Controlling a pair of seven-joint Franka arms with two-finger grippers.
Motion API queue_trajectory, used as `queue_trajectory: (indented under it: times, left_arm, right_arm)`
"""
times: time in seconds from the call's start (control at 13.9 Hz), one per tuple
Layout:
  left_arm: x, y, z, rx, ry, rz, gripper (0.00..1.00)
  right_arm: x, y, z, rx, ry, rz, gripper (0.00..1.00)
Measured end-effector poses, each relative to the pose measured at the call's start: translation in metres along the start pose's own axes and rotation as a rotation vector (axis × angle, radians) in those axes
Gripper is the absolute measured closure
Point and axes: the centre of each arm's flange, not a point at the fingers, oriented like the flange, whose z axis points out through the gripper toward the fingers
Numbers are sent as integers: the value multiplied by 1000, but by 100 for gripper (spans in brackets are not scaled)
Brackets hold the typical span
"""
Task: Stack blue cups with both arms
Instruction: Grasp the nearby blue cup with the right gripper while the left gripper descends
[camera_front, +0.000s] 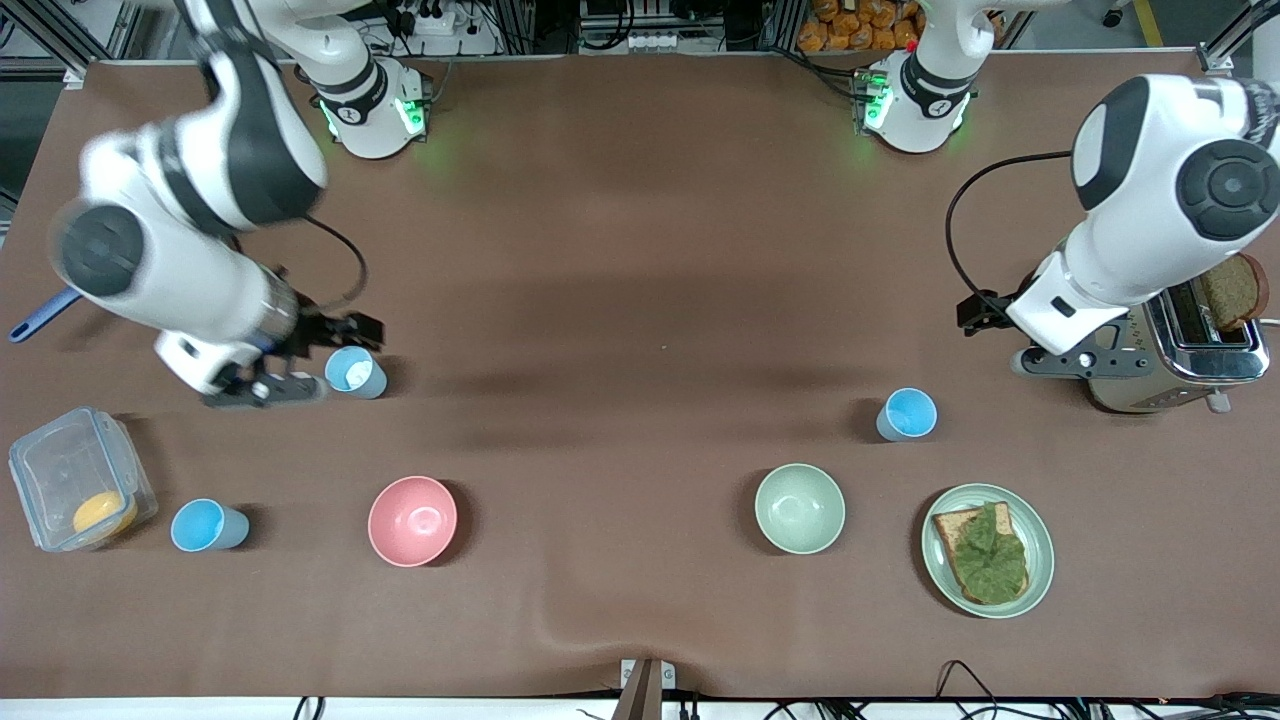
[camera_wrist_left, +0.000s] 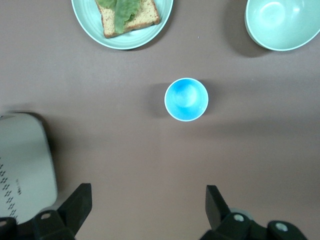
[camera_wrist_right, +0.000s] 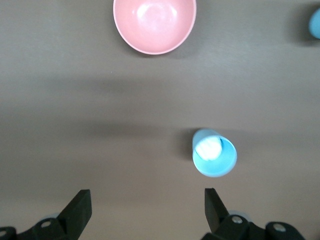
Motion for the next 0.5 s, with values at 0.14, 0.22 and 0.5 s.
queue_trajectory:
  times: [0.14,0.22,0.5]
  left_arm:
    - [-4,1,16,-2,19,3,0]
    - [-5,2,24,-4,28,4,0]
    - [-7,3,49,-12,67,6,0]
  right_arm:
    - [6,8,41,-1,17,14,0]
    - [6,13,58,-1,28,22,0]
    - [4,34,102,-28,15,41,0]
